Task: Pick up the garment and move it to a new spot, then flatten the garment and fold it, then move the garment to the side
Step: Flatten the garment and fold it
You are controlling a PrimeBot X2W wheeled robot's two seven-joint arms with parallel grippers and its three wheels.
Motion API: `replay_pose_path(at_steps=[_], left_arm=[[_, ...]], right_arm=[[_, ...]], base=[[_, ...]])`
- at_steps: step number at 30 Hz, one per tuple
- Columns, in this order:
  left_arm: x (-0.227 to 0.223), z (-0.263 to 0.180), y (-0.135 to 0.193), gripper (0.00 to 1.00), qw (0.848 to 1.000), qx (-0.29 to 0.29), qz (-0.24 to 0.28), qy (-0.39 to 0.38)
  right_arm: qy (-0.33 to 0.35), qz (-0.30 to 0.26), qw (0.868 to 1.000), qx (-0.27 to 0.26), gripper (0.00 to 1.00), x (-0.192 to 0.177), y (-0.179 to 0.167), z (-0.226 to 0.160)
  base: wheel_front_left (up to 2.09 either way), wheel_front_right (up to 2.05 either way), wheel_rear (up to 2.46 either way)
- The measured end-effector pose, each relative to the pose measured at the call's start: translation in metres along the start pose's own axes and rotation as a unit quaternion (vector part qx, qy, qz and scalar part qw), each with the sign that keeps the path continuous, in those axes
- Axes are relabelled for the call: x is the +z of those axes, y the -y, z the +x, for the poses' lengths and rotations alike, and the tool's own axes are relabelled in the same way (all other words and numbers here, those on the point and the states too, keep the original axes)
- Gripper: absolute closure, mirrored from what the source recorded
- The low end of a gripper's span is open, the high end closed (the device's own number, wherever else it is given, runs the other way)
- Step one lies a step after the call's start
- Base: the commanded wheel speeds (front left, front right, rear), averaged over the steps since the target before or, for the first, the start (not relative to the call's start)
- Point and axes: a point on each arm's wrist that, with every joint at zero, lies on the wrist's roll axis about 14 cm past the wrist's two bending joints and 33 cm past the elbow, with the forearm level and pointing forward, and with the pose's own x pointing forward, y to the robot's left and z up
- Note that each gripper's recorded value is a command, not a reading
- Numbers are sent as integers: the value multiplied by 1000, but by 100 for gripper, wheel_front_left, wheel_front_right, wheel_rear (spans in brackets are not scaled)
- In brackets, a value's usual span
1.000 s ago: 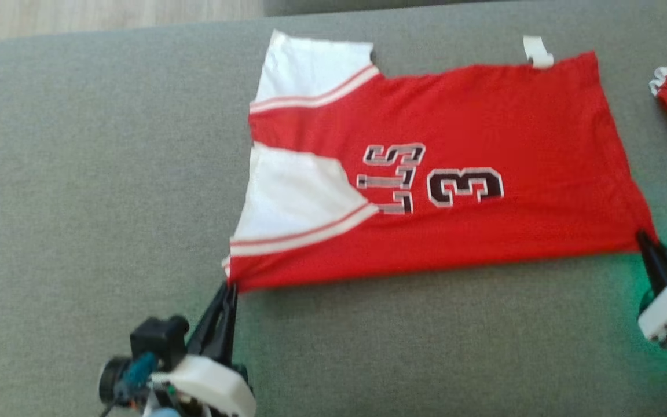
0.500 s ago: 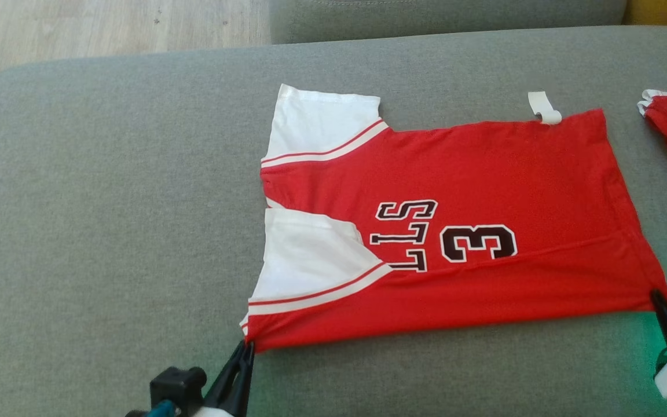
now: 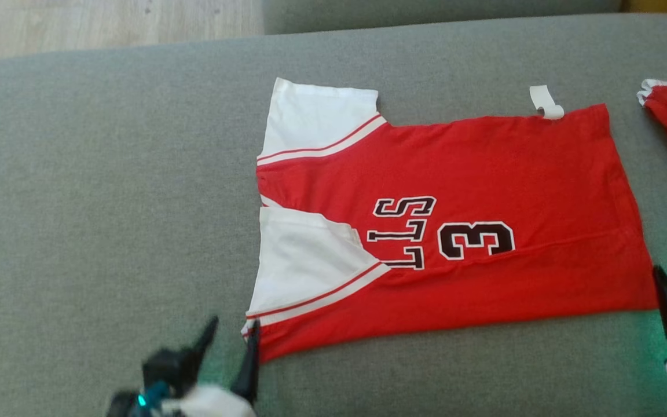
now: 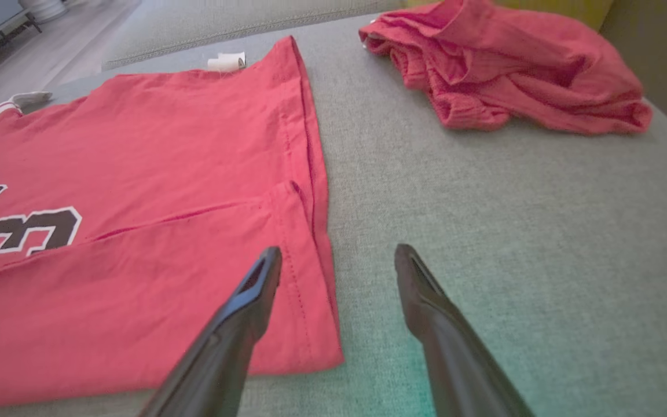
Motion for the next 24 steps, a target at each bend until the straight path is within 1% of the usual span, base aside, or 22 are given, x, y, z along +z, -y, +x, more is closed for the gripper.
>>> replay_pose_path(at_steps=[2, 4, 8, 11, 14, 17, 20, 24], left_arm=[[20, 10, -4, 0, 1000, 2, 7, 25], [47, 25, -6, 0, 998, -4, 35, 54], [123, 64, -1, 0, 989, -40, 88, 116], [172, 96, 1, 0, 981, -59, 133, 132], [195, 129, -6, 0, 978, -65, 167, 103], [204, 160, -18, 0, 978, -59, 192, 55], [207, 188, -24, 0, 978, -53, 203, -2], [201, 217, -27, 0, 975, -49, 205, -73]], right_arm=[[12, -6, 1000, 3, 0, 7, -2, 3], [20, -9, 1000, 6, 0, 11, -5, 7], [23, -15, 999, 21, 0, 18, -19, 22], [31, -24, 999, 27, 0, 28, -24, 37], [35, -27, 999, 32, 0, 34, -29, 51], [29, -27, 999, 31, 0, 31, -30, 58], [26, -22, 999, 21, 0, 28, -25, 60], [18, -17, 1000, 9, 0, 20, -19, 59]], base=[[0, 0, 0], [0, 0, 0], [0, 0, 0], [0, 0, 0], [0, 0, 0], [0, 0, 0], [0, 0, 0], [0, 0, 0]])
